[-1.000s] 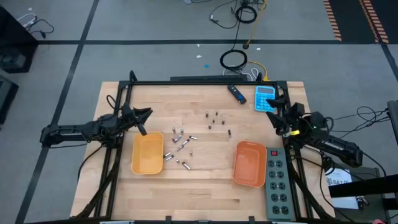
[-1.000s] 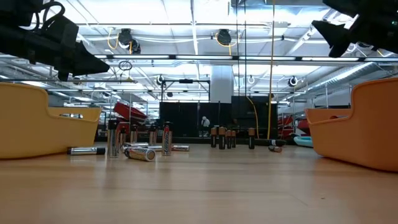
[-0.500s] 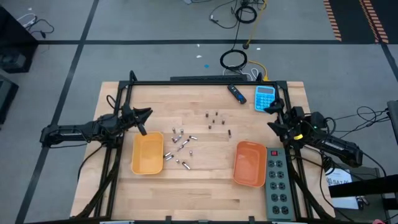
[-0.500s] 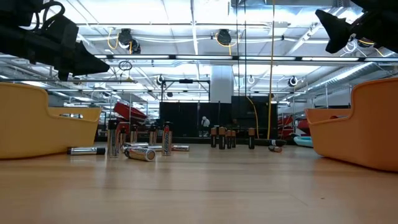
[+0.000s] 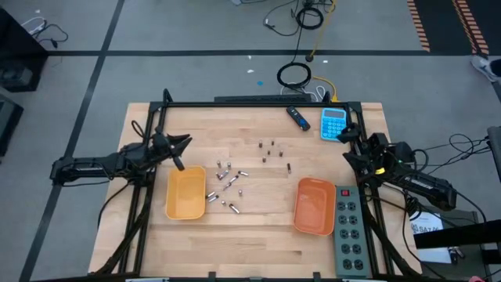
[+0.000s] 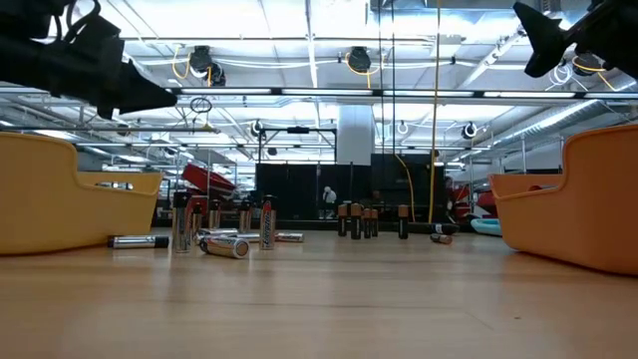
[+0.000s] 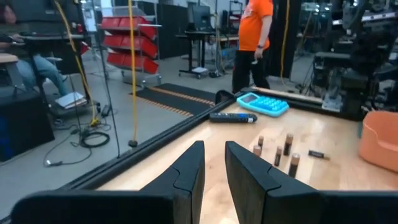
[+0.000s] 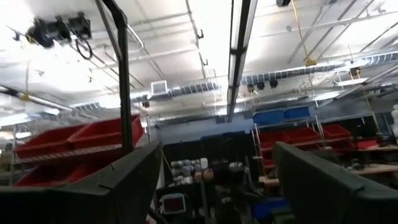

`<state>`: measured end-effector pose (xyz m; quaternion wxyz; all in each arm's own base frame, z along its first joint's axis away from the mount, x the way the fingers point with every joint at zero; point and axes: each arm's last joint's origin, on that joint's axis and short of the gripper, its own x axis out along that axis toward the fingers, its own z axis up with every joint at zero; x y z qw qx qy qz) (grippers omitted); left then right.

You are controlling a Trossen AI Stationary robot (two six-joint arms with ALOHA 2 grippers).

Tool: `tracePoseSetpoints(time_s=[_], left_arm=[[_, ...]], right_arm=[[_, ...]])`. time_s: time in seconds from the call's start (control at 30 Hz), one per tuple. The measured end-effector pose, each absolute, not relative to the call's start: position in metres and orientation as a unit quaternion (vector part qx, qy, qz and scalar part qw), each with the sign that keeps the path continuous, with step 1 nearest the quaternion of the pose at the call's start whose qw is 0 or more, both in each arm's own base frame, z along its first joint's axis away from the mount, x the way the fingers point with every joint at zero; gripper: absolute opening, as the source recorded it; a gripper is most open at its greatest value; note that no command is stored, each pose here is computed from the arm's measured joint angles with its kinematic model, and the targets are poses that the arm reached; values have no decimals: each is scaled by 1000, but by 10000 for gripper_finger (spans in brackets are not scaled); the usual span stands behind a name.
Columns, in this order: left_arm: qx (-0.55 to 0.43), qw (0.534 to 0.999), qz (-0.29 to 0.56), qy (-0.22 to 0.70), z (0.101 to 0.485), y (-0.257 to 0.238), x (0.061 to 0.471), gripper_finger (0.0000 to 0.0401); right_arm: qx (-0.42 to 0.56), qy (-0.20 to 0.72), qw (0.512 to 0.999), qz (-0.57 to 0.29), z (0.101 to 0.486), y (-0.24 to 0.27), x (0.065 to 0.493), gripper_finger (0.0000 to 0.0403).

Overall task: Sort batteries
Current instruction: Put the black battery into the orange bin

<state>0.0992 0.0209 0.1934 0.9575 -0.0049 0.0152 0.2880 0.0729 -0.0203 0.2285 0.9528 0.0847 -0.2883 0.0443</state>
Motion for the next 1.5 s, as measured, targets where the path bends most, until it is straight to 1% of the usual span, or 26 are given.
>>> tracePoseSetpoints(time_s=[0.23, 0.37, 0.47, 0.53, 0.6, 0.7, 0.77, 0.87, 1.0, 1.17, 1.3, 1.37, 1.5], left_arm=[[-33, 954, 297, -22, 199, 21, 99, 74], [-40, 957, 288, -20, 200, 21, 99, 74], [-44, 957, 286, -19, 206, 21, 99, 74], [-44, 957, 286, -18, 211, 21, 99, 74], [-45, 957, 286, -11, 216, 21, 100, 74], [-39, 958, 285, -14, 227, 21, 102, 74], [-34, 957, 286, -18, 233, 21, 103, 74], [-36, 955, 292, -31, 245, 21, 103, 74], [-45, 955, 291, -47, 260, 21, 104, 74], [-63, 953, 291, -53, 281, 22, 109, 74], [-64, 952, 296, -38, 295, 23, 120, 74], [-62, 951, 303, -29, 300, 24, 127, 74], [-62, 950, 305, -15, 307, 24, 141, 74]], right_arm=[[75, -278, 957, 36, 226, -21, 74, 297], [77, -272, 959, 31, 225, -21, 75, 297], [45, -306, 951, 31, 231, -20, 71, 297], [57, -323, 945, 7, 239, -21, 68, 297], [62, -314, 948, -9, 245, -21, 68, 297], [27, -278, 960, -25, 249, -22, 71, 297], [2, -271, 962, -36, 249, -23, 74, 297], [2, -281, 959, -27, 252, -24, 75, 297], [52, -295, 954, -4, 254, -23, 74, 297], [29, -296, 955, 13, 255, -21, 74, 297], [38, -296, 954, 16, 255, -22, 74, 297], [40, -272, 961, 9, 255, -23, 77, 297], [42, -191, 980, -20, 261, -28, 86, 297]])
